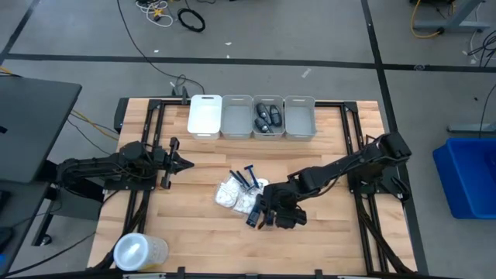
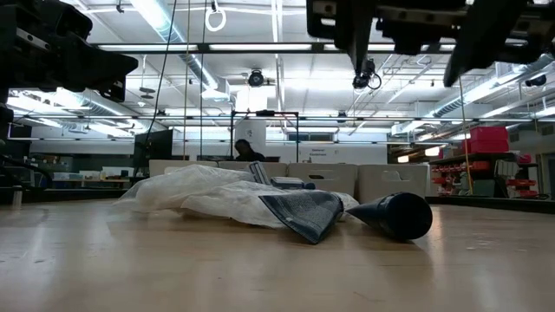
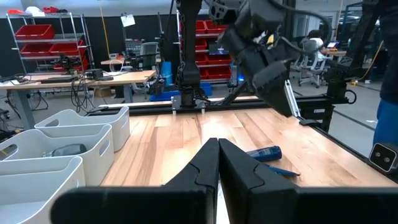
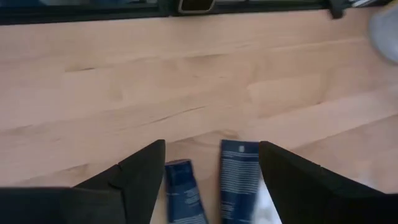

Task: Pick & Place Travel size toiletries
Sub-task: Put the blue shave cream into the right gray bin

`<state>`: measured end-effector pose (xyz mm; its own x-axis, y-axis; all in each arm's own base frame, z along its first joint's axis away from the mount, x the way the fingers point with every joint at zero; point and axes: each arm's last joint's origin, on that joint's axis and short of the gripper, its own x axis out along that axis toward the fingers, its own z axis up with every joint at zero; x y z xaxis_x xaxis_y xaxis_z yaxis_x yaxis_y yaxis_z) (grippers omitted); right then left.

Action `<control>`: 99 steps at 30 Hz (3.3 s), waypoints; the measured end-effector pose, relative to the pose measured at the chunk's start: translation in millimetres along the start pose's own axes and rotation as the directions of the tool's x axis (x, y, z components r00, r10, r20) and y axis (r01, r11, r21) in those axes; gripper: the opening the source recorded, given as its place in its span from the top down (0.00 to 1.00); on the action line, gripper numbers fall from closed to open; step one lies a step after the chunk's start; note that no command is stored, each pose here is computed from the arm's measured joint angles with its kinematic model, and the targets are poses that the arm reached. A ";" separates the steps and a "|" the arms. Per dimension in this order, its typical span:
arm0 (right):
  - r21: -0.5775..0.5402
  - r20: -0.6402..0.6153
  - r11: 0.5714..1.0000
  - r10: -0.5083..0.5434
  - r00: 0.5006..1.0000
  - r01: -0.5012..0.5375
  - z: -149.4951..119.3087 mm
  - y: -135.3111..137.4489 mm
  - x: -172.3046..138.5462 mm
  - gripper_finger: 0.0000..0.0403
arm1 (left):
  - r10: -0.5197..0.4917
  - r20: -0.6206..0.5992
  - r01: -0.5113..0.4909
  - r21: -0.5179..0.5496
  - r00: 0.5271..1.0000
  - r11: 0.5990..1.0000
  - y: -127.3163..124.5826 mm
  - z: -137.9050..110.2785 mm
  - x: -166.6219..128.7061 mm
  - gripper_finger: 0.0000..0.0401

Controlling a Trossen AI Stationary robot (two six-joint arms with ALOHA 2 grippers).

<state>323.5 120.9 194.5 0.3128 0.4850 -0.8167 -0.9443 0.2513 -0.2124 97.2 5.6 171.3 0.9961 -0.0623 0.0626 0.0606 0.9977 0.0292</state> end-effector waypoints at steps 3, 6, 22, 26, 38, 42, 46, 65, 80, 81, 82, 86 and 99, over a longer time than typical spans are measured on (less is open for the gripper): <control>-0.008 0.014 0.999 0.041 0.999 -0.041 -4.6 -0.3 7.9 0.35 | 0.000 0.000 0.000 0.000 1.000 1.000 0.0 0.1 0.0 0.96; -0.028 0.024 0.996 0.080 0.997 -0.079 -8.2 0.3 16.3 0.36 | 0.000 0.000 0.000 0.000 1.000 1.000 0.0 0.1 0.0 0.96; -0.050 -0.003 0.987 0.152 0.988 -0.152 -27.7 -0.8 46.3 0.35 | 0.000 0.001 0.000 0.000 1.000 1.000 0.0 0.1 0.0 0.96; -0.048 -0.012 0.986 0.161 0.987 -0.162 -33.0 -1.7 52.0 0.37 | 0.000 0.000 0.000 0.000 1.000 1.000 0.0 0.1 0.0 0.96; -0.045 -0.034 0.979 0.195 0.980 -0.197 -43.4 -0.3 64.7 0.41 | 0.000 0.001 0.000 0.000 1.000 1.000 0.0 0.1 0.0 0.96; -0.064 -0.035 0.979 0.193 0.981 -0.194 -44.8 -1.3 64.1 0.43 | 0.000 0.000 0.000 0.000 1.000 1.000 0.0 0.1 0.0 0.96; -0.066 -0.046 0.980 0.187 0.981 -0.190 -45.4 -1.7 64.0 0.48 | 0.000 0.000 0.000 0.000 1.000 1.000 0.0 0.1 0.0 0.96; -0.074 -0.052 0.978 0.190 0.980 -0.193 -47.8 -2.3 62.6 0.64 | 0.000 0.001 0.000 0.000 1.000 1.000 0.0 0.2 0.0 0.96; -0.065 -0.072 0.975 0.209 0.975 -0.213 -49.0 -0.4 56.1 0.66 | 0.000 0.000 0.000 0.000 1.000 1.000 0.0 0.1 0.0 0.96; -0.067 -0.070 0.975 0.206 0.976 -0.211 -48.0 -0.5 54.2 0.66 | 0.000 0.000 0.000 0.000 1.000 1.000 0.0 0.0 0.0 0.96; -0.070 -0.067 0.976 0.200 0.977 -0.205 -46.5 -0.9 51.7 0.67 | 0.000 0.001 0.000 0.000 1.000 1.000 0.0 0.2 0.0 0.96; -0.081 -0.055 0.979 0.182 0.982 -0.186 -41.2 -1.6 42.1 0.67 | 0.000 0.001 0.000 0.000 1.000 1.000 0.0 0.2 0.0 0.96; -0.116 -0.013 0.986 0.117 0.993 -0.118 -27.4 -4.1 17.5 0.67 | 0.000 0.000 0.000 0.000 1.000 1.000 0.0 0.1 0.0 0.96</control>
<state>330.0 105.4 166.3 0.1985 0.4999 -0.8430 -0.9801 0.0931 -0.1755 97.2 5.6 171.4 0.9961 -0.0621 0.0628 0.0603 0.9977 0.0292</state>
